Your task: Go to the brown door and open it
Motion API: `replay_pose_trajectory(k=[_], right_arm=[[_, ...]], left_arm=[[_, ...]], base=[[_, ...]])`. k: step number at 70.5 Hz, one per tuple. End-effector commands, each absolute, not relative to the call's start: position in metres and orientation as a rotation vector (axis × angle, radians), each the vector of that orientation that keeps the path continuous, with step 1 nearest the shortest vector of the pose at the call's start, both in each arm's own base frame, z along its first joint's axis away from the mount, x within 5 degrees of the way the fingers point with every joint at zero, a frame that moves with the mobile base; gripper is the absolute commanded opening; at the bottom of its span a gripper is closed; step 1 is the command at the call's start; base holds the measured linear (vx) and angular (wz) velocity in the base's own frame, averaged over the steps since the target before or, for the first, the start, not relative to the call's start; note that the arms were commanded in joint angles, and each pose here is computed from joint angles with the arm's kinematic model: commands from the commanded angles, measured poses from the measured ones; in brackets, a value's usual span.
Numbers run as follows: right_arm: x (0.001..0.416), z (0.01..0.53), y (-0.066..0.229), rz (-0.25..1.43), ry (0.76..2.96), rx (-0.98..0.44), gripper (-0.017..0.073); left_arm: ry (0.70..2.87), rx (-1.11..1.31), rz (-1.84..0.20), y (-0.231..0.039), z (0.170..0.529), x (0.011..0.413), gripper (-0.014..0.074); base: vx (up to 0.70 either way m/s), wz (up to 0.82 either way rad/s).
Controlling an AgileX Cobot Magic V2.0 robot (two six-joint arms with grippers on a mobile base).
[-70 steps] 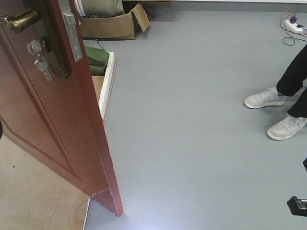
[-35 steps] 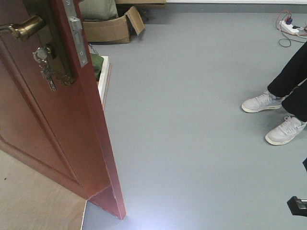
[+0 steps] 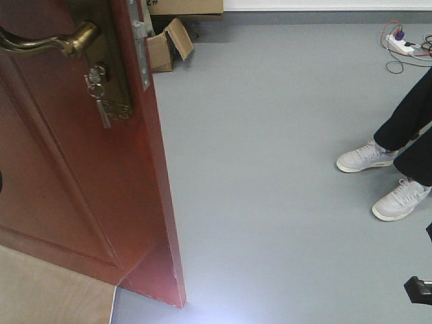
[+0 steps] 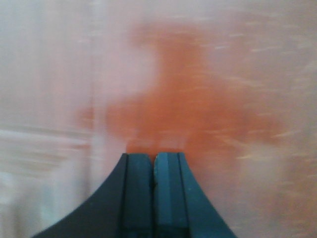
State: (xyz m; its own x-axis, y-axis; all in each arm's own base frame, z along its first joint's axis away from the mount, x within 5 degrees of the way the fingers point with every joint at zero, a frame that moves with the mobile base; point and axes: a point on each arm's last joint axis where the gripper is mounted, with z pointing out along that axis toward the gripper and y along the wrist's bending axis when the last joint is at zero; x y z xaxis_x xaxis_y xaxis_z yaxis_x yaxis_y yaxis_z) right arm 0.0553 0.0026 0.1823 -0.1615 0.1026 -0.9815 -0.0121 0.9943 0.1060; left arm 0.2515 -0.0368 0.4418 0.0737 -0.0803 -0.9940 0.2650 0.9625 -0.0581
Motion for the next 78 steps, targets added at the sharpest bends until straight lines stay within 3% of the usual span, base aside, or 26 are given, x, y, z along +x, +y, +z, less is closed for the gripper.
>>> replay_pose_trajectory(k=[1,78], right_arm=[[0.0557,0.1893,0.0018,0.086,1.645,0.06,0.0],[0.0557,0.1893,0.0018,0.086,1.645,0.06,0.0]], left_arm=[[1.42,0.1,-0.354,-0.0389,0.457,0.2441,0.0011],[1.42,0.1,-0.354,-0.0389,0.457,0.2441,0.0011]], base=[[0.24,0.03],[0.21,0.09]])
